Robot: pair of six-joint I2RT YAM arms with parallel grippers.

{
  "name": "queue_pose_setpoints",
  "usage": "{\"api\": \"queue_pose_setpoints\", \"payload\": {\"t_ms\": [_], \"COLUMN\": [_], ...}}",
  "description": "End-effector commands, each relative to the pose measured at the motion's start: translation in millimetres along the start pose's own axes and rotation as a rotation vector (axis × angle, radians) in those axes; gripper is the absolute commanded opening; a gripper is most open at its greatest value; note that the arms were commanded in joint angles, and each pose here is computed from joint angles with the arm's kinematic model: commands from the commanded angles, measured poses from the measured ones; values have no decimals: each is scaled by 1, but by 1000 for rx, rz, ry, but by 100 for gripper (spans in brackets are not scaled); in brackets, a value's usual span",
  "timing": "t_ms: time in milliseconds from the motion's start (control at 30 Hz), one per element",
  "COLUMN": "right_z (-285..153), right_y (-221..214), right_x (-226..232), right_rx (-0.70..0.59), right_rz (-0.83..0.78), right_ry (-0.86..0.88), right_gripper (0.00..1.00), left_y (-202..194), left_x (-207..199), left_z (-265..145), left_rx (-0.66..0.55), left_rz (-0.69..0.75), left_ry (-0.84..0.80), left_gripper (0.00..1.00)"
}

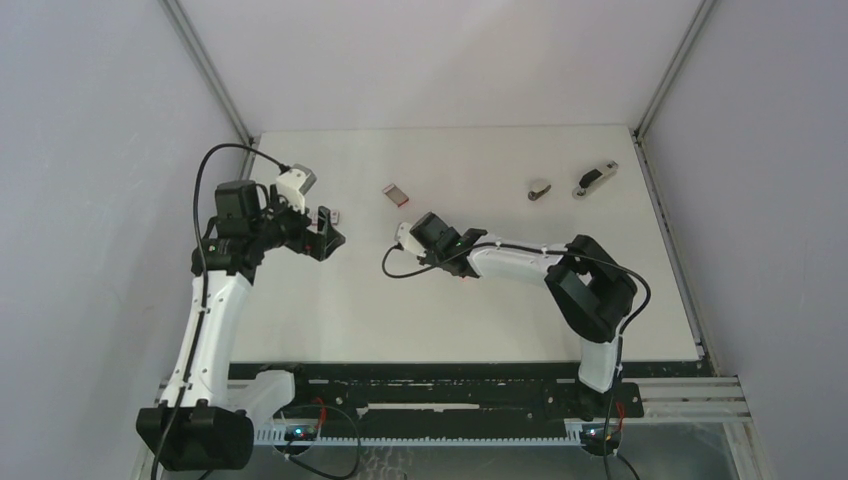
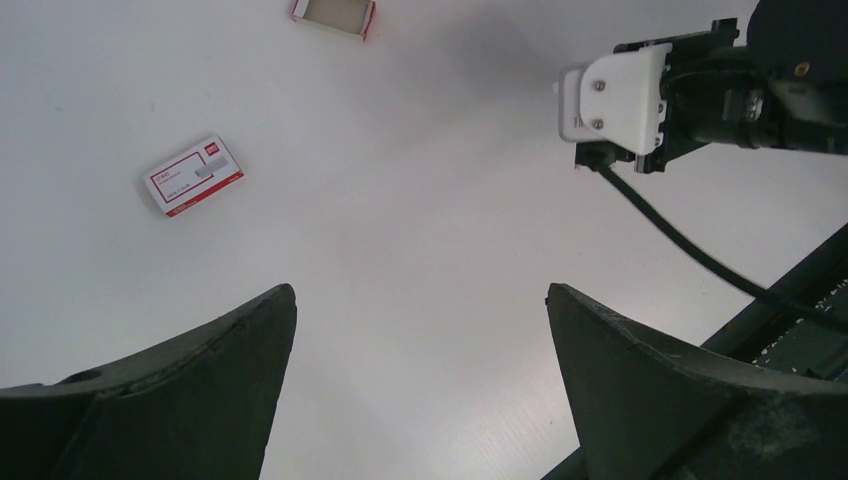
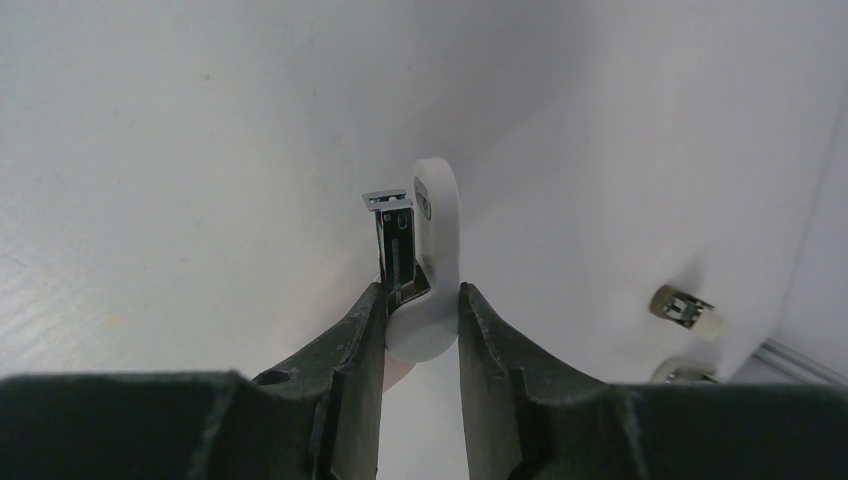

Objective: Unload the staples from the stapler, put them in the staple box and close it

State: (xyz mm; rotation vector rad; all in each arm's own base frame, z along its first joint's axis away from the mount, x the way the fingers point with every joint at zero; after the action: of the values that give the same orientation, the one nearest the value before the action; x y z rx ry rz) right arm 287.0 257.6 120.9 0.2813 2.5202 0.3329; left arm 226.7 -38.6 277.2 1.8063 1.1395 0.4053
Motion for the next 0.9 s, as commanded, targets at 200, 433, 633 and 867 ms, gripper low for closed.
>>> {"api": "queue_pose_setpoints", "payload": {"t_ms": [200,433,633,867], "right_z": [9,14,18,18], "right_y": [13,15,17,18], "right_x": [11,25,38,45], "right_rx": [88,109,114,105], "right_rz": [-172,-255,-332,-342], "right_ry": [-247,-287,-321,-298], "right_gripper": [7,9,14,22], "left_y": [3,2,2,1], "left_x": [10,13,14,15], "left_z": [-10,-12,-12,-13], "left_rx": [-73,-89,-92,-95], "left_rz": [8,-12,-19,-23], "left_ry": [73,81,77,79], "left_gripper": [100,99,100,100]}}
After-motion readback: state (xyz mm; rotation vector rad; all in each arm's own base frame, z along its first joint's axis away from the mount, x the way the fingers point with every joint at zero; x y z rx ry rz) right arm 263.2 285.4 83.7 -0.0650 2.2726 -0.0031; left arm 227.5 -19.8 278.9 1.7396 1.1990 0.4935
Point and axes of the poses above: each gripper's point midway between its finger pads, its own z axis out along the fingers, its own x axis along the line the jaws close on, y = z × x, the point moved 8 cm from there along -z, back along the fingers, and after that the axes turned 4 degrees about -z, right-handed, at the moved point
